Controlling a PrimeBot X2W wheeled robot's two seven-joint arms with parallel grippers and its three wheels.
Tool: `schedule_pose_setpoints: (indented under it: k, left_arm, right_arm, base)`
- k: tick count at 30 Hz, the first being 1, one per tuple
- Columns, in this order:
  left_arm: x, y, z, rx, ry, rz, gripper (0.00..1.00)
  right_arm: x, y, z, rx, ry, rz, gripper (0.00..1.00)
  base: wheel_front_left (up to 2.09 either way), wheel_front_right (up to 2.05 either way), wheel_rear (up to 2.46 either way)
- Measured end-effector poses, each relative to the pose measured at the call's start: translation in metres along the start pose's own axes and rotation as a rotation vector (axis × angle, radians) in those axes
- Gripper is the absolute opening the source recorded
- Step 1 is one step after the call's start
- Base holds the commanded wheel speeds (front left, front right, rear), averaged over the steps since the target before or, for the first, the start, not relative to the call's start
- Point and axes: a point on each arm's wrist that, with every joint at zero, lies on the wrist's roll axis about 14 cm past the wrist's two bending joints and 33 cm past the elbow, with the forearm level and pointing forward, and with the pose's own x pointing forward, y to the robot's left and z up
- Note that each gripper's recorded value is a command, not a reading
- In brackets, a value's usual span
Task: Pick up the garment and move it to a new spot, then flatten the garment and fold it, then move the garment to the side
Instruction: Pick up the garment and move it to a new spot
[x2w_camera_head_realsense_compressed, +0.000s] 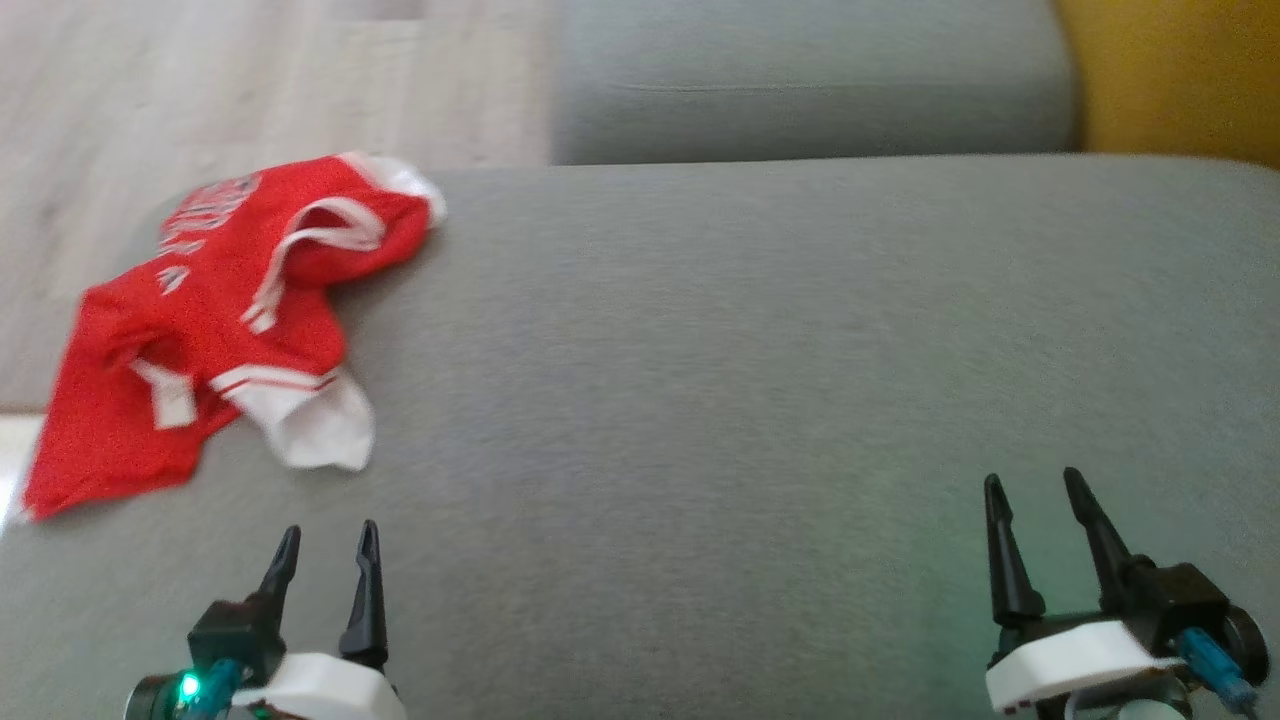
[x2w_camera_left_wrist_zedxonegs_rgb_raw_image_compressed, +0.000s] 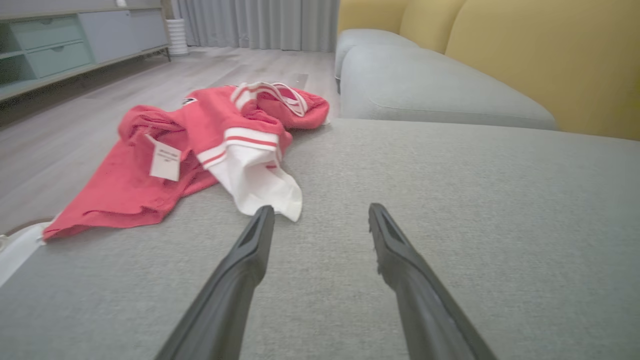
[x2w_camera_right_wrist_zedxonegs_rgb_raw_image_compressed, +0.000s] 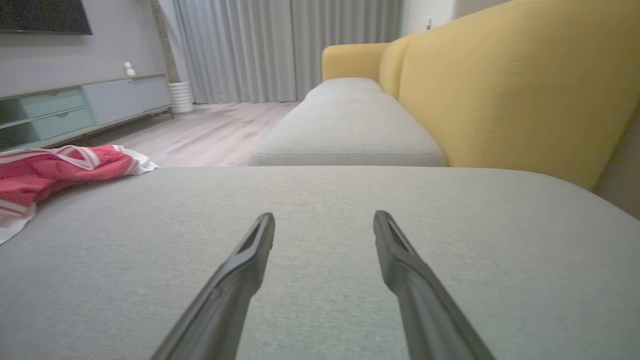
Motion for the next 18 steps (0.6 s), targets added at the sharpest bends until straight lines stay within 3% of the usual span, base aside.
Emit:
schedule_pose_setpoints:
  k: [12, 18]
  left_arm:
    - [-0.074, 0.076, -0.025, -0.043, 0.049, 0.295, 1.00]
    - [-0.081, 0.082, -0.021, -0.049, 0.037, 0.324, 1.00]
  right_arm:
    - [0.034, 0.096, 0.001, -0.004, 0.007, 0.301, 1.00]
    - [0.035, 0.113, -0.002, 0.001, 0.018, 0.354, 1.00]
  base:
    - [0.00, 0.00, 0.00]
    - [0.00, 0.00, 0.00]
